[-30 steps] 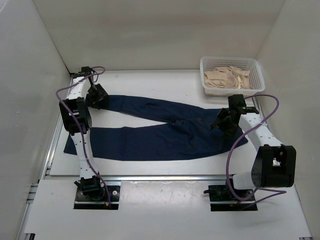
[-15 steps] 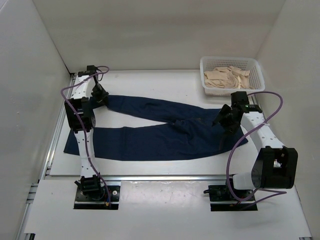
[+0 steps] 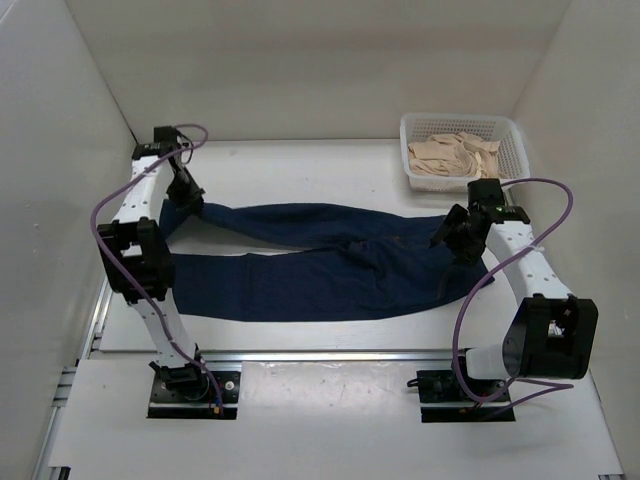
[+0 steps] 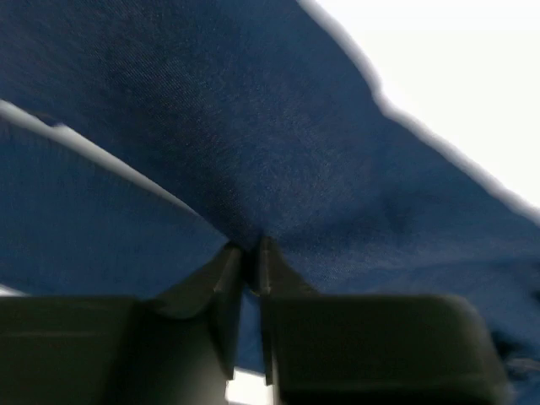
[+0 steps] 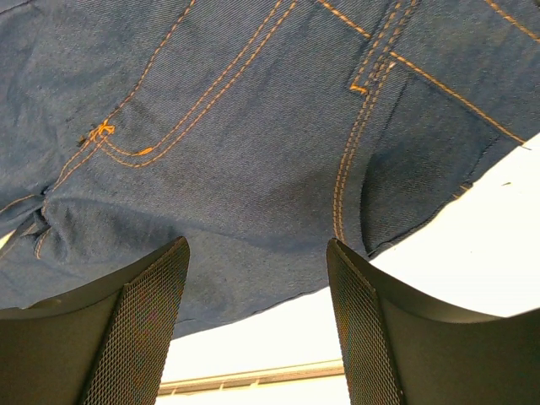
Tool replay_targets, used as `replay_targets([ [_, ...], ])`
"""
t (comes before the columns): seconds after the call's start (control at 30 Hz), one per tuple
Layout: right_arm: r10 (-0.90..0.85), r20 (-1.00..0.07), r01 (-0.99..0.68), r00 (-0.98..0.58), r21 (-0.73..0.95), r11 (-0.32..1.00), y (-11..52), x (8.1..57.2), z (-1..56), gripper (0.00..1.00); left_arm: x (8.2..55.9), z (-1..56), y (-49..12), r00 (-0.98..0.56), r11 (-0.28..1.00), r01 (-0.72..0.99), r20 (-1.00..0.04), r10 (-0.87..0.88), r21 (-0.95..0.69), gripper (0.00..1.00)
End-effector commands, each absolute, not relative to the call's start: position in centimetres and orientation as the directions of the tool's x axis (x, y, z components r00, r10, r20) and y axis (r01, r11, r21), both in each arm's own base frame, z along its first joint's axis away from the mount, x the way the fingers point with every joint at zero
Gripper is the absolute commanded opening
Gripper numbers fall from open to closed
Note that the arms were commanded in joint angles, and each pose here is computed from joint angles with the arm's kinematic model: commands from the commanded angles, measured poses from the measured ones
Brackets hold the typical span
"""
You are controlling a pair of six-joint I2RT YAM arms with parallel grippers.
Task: Fold and stack the trousers
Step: Flatten the trousers out
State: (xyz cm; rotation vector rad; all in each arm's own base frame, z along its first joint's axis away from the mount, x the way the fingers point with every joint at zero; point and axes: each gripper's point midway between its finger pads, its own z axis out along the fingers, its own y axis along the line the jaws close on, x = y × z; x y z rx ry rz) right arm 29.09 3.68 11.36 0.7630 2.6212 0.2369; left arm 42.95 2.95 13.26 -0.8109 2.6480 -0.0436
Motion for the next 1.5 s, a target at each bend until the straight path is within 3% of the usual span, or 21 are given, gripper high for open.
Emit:
replay_targets([
  [0.0, 0.538, -0.378, 0.464, -0.753, 0.275, 0.842, 3.1, 29.7, 13.1, 0.71, 38.8, 9.2, 1.8, -0.828, 0.858, -0.504, -0.228, -0.512, -0.096, 0.27],
  [0.07, 0.529, -0.381, 0.456, -0.758, 0.271, 0.848, 3.0, 29.7, 13.1, 0.71, 36.9, 9.3, 1.2, -0.842, 0.868, -0.488, -0.212, -0.496, -0.096, 0.38],
  [0.1, 0.536, -0.381, 0.464, -0.753, 0.271, 0.844, 2.8, 29.7, 13.1, 0.71, 37.0, 9.9, 1.2, -0.838, 0.868, -0.486, -0.228, -0.496, -0.104, 0.49],
  [0.17, 0.527, -0.384, 0.456, -0.758, 0.267, 0.849, 2.7, 29.7, 13.1, 0.71, 37.9, 12.3, 2.3, -0.815, 0.862, -0.497, -0.29, -0.502, -0.094, 0.85],
  [0.2, 0.527, -0.392, 0.453, -0.754, 0.271, 0.849, 2.7, 30.0, 13.4, 0.71, 38.6, 13.5, 3.0, -0.798, 0.856, -0.508, -0.32, -0.51, -0.096, 0.96],
  [0.23, 0.527, -0.384, 0.456, -0.758, 0.267, 0.849, 2.7, 30.0, 13.1, 0.71, 39.0, 14.4, 3.6, -0.788, 0.85, -0.518, -0.334, -0.517, -0.092, 0.99],
  [0.27, 0.527, -0.385, 0.449, -0.757, 0.279, 0.849, 2.9, 30.4, 13.3, 0.71, 40.7, 16.6, 5.0, -0.751, 0.838, -0.535, -0.393, -0.531, -0.109, 0.97],
  [0.33, 0.527, -0.379, 0.443, -0.761, 0.289, 0.849, 3.1, 30.4, 13.3, 0.71, 42.4, 16.2, 6.5, -0.72, 0.811, -0.576, -0.406, -0.562, -0.101, 0.86],
  [0.37, 0.526, -0.374, 0.439, -0.764, 0.297, 0.848, 3.3, 30.4, 13.4, 0.71, 43.5, 16.9, 7.7, -0.678, 0.782, -0.613, -0.433, -0.594, -0.112, 0.71],
  [0.43, 0.526, -0.374, 0.439, -0.764, 0.297, 0.848, 3.3, 30.4, 13.4, 0.71, 44.8, 14.3, 8.3, -0.684, 0.767, -0.635, -0.394, -0.614, -0.094, 0.54],
  [0.47, 0.526, -0.374, 0.439, -0.764, 0.297, 0.848, 3.3, 30.4, 13.4, 0.71, 44.9, 13.3, 8.8, -0.678, 0.751, -0.655, -0.371, -0.634, -0.086, 0.52],
  [0.63, 0.525, -0.377, 0.44, -0.763, 0.294, 0.849, 3.0, 30.2, 13.5, 0.71, 46.3, 7.2, 9.1, -0.718, 0.749, -0.662, -0.269, -0.642, -0.022, 0.54],
  [0.9, 0.5, -0.369, 0.411, -0.784, 0.295, 0.862, 3.3, 30.3, 13.1, 0.71, 46.2, 3.5, 8.1, -0.773, 0.785, -0.617, -0.233, -0.59, 0.054, 0.61],
  [1.03, 0.407, -0.413, 0.294, -0.815, 0.31, 0.904, 4.8, 33.3, 14.8, 0.79, 47.3, 2.3, 8.1, -0.805, 0.811, -0.579, -0.216, -0.552, 0.083, 0.64],
  [1.2, 0.371, -0.313, 0.257, -0.874, 0.349, 0.901, 7.3, 37.3, 12.0, 0.82, 49.5, 1.6, 7.4, -0.808, 0.825, -0.565, -0.215, -0.548, 0.021, 0.64],
  [1.3, 0.344, -0.299, 0.23, -0.89, 0.358, 0.905, 10.0, 39.7, 10.1, 0.74, 50.4, 2.5, 7.2, -0.802, 0.827, -0.562, -0.237, -0.548, -0.01, 0.64],
  [1.47, 0.374, -0.165, 0.312, -0.913, 0.31, 0.898, 10.9, 39.3, 4.6, 0.15, 51.3, 3.6, 7.3, -0.793, 0.826, -0.557, -0.24, -0.56, -0.088, 0.65],
])
